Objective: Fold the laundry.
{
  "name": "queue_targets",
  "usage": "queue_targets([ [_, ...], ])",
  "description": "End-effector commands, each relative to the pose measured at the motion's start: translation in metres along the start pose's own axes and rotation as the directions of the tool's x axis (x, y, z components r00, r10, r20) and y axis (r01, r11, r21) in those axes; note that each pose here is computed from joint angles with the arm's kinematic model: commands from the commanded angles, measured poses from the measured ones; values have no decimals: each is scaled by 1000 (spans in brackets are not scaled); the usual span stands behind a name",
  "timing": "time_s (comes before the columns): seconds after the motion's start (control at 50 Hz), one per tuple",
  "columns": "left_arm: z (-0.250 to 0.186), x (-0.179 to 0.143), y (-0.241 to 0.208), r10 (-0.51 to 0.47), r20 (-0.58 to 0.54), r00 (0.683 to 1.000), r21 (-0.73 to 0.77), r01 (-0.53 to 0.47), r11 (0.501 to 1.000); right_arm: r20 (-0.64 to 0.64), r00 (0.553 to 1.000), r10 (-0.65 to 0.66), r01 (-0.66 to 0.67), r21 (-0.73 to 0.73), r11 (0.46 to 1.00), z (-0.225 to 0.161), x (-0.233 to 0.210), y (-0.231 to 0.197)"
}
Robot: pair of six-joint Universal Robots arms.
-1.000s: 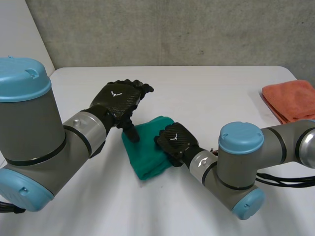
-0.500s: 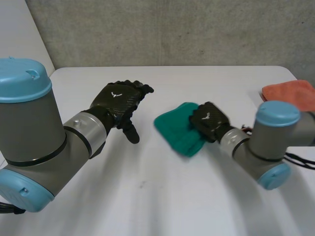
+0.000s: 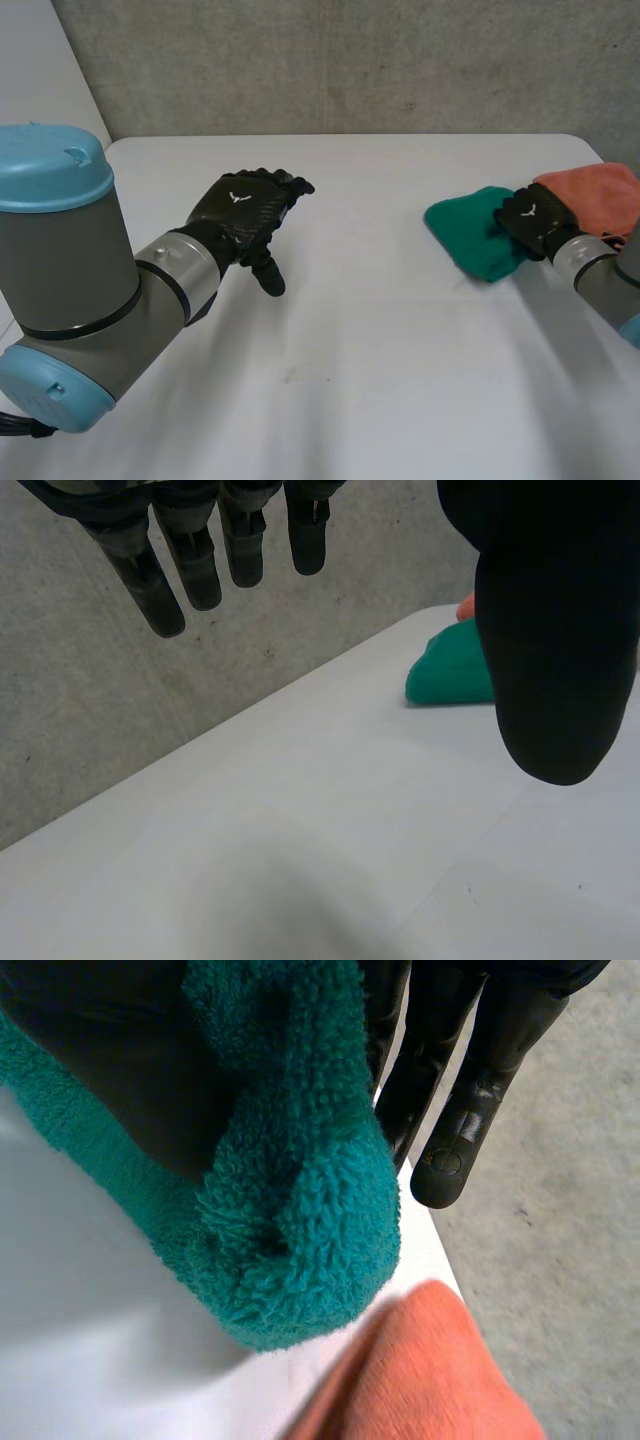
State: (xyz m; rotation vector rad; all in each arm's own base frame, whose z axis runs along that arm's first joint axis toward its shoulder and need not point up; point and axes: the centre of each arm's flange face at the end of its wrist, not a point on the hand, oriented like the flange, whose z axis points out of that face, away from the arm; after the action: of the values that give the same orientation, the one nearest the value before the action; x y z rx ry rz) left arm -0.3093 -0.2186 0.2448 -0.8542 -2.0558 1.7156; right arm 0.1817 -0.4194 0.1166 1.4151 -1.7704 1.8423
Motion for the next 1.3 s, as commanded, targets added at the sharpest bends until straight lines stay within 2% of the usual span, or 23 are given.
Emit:
queue_targets([
  [0.02,1,1,1,1,-2,1000,0,-1,1000,-46,998,-38,39,13,999,12,16,7],
  [0.18,3,0,4,1,-1,1000,-10,-1,1000,-218,971,-104,130,108,986,38,74,-14],
  [0.3,3,1,5,-1,-1,1000,-14,1,1000,-348,938,-10,62,140,988,48,128,0],
  [0.38,3,1,5,-1,-1,1000,-16,1,1000,-338,937,90,-48,129,991,49,131,32],
  [0.48,3,1,8,-1,-4,1000,-22,1,1000,-307,943,132,-127,38,991,42,120,85],
  [0.68,3,2,11,-2,-5,1000,-31,2,1000,-310,940,145,-161,-27,987,19,133,139],
  [0.86,4,2,13,-3,-8,1000,-38,2,999,-323,937,133,-150,-29,988,9,148,139],
  [1.02,5,3,16,-3,-10,1000,-46,2,999,-293,945,146,-166,-43,985,7,134,140],
  [1.12,4,3,15,-3,-8,1000,-44,2,999,-292,950,112,-140,-79,987,6,128,145],
  [1.22,4,3,14,-2,-8,1000,-41,2,999,-299,948,111,-153,-121,981,-3,135,141],
  [1.3,3,2,11,-2,-5,1000,-33,2,999,-350,931,102,-176,-187,966,-20,158,131],
])
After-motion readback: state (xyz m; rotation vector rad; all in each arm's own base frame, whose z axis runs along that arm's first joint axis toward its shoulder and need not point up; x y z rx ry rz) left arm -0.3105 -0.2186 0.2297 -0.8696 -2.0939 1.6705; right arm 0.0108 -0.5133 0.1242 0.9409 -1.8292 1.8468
